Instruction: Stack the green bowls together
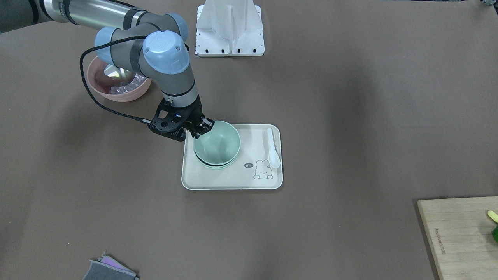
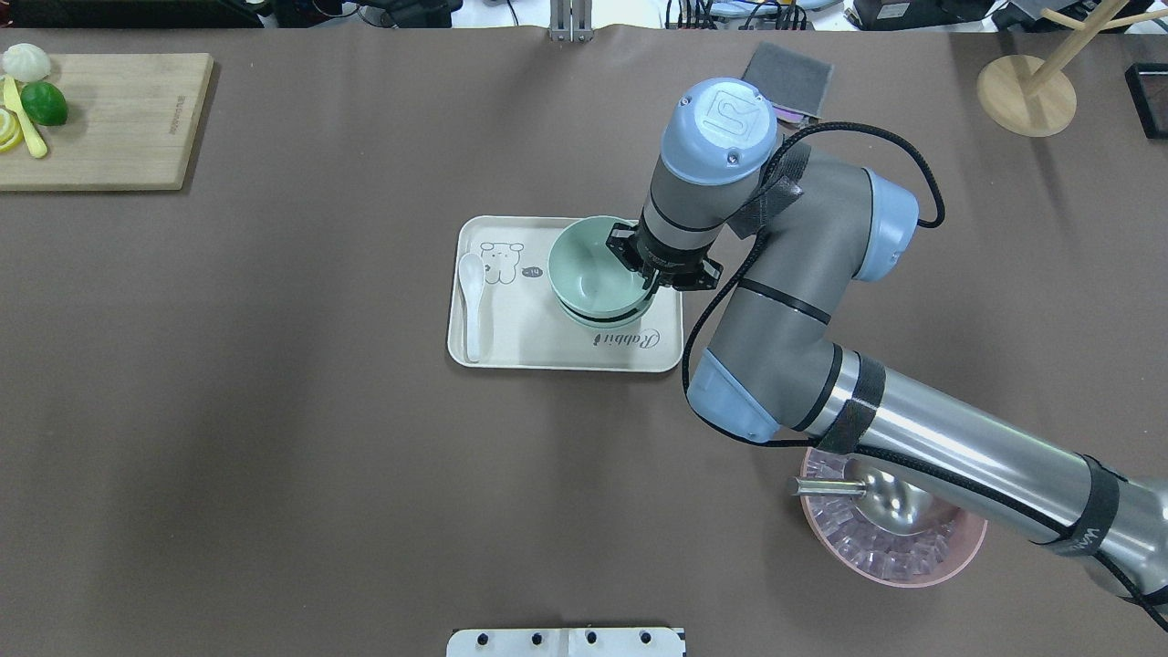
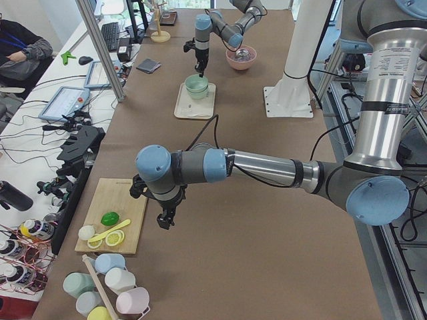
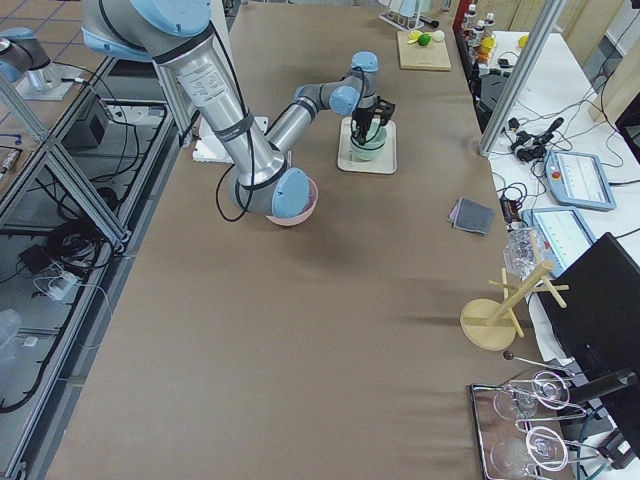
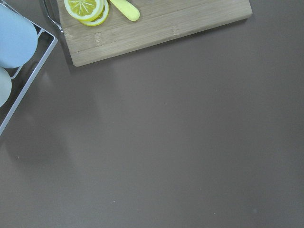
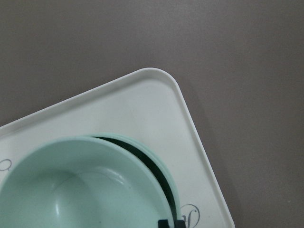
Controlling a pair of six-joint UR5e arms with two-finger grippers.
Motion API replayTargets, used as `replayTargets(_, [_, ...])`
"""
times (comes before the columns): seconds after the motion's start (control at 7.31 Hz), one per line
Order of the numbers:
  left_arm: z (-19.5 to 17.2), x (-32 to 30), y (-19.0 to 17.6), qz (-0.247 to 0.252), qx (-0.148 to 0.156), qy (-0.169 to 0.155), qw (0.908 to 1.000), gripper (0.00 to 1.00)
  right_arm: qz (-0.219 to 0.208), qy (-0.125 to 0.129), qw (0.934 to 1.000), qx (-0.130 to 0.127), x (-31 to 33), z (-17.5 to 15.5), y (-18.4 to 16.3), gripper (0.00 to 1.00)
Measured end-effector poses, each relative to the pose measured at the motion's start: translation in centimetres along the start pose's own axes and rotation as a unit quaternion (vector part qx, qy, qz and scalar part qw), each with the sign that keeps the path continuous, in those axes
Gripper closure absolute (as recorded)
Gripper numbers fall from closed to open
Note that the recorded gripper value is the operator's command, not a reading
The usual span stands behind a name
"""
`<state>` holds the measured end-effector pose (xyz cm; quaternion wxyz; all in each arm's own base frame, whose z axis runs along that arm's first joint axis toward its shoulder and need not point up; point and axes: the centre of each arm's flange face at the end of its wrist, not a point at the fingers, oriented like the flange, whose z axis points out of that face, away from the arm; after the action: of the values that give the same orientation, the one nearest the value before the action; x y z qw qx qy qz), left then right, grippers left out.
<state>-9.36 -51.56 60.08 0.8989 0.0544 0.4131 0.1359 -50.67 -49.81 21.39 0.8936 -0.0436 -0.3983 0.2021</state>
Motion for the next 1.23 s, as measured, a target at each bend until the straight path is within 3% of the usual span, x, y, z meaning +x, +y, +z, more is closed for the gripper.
replayTargets(1.23, [0.0, 0.0, 0.0, 0.000, 0.000, 0.000, 1.0000, 0.02, -0.007, -0.008, 0.9999, 0.004, 0.3, 1.6, -0.2, 1.00])
